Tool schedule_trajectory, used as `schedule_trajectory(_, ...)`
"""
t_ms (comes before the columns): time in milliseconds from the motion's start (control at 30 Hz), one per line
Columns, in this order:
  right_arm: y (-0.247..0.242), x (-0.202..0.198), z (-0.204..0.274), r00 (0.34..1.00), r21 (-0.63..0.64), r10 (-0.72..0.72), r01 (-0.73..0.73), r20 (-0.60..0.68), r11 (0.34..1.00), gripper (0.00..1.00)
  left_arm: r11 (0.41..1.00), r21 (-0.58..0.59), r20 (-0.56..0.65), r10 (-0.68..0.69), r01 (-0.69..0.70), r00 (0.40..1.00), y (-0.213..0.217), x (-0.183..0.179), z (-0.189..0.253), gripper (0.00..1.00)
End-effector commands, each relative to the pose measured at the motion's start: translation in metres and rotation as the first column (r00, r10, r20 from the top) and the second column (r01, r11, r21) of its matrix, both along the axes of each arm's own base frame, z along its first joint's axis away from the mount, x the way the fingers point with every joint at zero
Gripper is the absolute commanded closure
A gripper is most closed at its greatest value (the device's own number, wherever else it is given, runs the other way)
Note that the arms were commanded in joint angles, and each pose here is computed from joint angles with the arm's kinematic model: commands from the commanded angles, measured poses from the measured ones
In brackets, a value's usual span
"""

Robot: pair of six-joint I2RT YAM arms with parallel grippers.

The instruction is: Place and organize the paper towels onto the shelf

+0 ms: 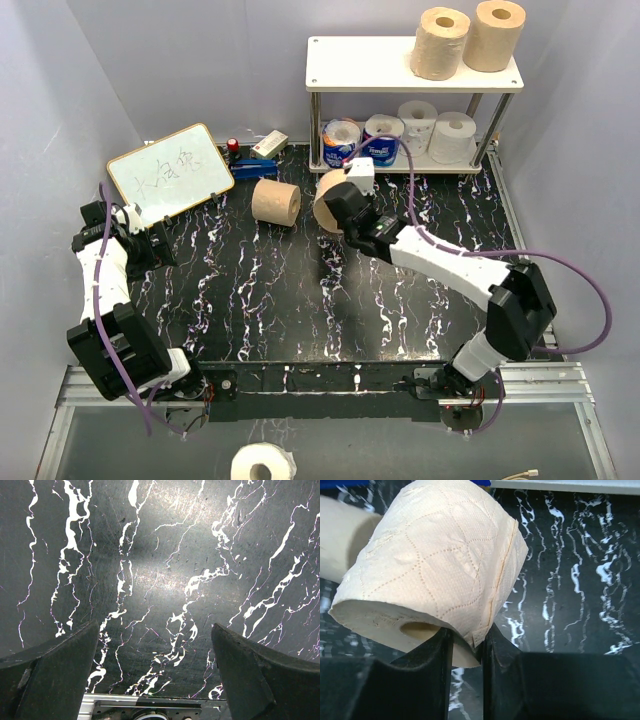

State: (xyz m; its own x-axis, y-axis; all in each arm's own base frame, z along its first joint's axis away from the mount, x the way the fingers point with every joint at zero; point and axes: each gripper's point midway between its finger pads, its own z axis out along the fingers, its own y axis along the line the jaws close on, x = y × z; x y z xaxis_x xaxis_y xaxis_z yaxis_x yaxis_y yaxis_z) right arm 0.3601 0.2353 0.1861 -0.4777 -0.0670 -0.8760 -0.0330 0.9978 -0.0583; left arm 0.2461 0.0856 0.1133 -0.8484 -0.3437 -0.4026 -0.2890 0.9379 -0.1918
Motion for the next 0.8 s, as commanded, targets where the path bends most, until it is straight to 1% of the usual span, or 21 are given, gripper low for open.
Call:
schedule_trajectory(0, 0.026, -0.006, 0.051, 0.999, 0.313, -0.038, 0.039, -0.008, 0.949, 1.00, 1.000, -0.009, 0.007, -0.011, 0.011, 1.000, -0.003, -0.002, 0.002, 0.07)
schedule_trajectory(100, 0.043, -0.011, 0.074, 0.999, 0.409, 0.046, -0.043, 0.002, 0.912, 1.00, 1.000, -0.010, 0.009, -0.012, 0.012, 1.000, -0.003, -0.002, 0.002, 0.07)
schedule_trajectory(200, 0.042, -0.008, 0.108, 0.998, 0.535, 0.042, -0.059, 0.045, 0.843, 1.00, 1.000, -0.007, 0.011, -0.012, 0.012, 1.000, -0.003, -0.002, 0.003, 0.07)
schedule_trajectory(267, 0.038, -0.005, 0.134, 0.997, 0.601, 0.021, -0.062, 0.076, 0.796, 1.00, 1.000, -0.006, 0.013, -0.012, 0.012, 1.000, -0.003, -0.002, 0.003, 0.07)
schedule_trajectory(333, 0.034, -0.003, 0.160, 0.993, 0.639, -0.003, -0.075, 0.119, 0.766, 1.00, 1.000, -0.006, 0.012, -0.012, 0.012, 1.000, -0.003, -0.002, 0.003, 0.07)
schedule_trajectory(500, 0.011, 0.006, 0.211, 0.967, 0.666, -0.135, -0.045, 0.216, 0.744, 1.00, 1.000, -0.009, 0.010, -0.013, 0.013, 1.000, -0.003, -0.002, 0.003, 0.07)
schedule_trajectory(600, 0.002, 0.009, 0.222, 0.954, 0.668, -0.176, -0.032, 0.241, 0.743, 1.00, 1.000, -0.009, 0.012, -0.015, 0.015, 1.000, -0.003, -0.002, 0.003, 0.07)
schedule_trajectory(667, 0.003, 0.012, 0.217, 0.961, 0.669, -0.164, -0.028, 0.222, 0.743, 1.00, 1.000, -0.011, 0.011, -0.014, 0.015, 1.000, -0.003, -0.002, 0.003, 0.07)
schedule_trajectory(733, 0.002, 0.015, 0.207, 0.975, 0.703, -0.161, 0.005, 0.156, 0.711, 1.00, 1.000, -0.012, 0.011, -0.014, 0.015, 1.000, -0.003, -0.002, 0.003, 0.07)
schedule_trajectory(767, 0.002, 0.016, 0.204, 0.980, 0.746, -0.168, 0.029, 0.111, 0.666, 1.00, 1.000, -0.012, 0.010, -0.015, 0.015, 1.000, -0.003, -0.002, 0.002, 0.07)
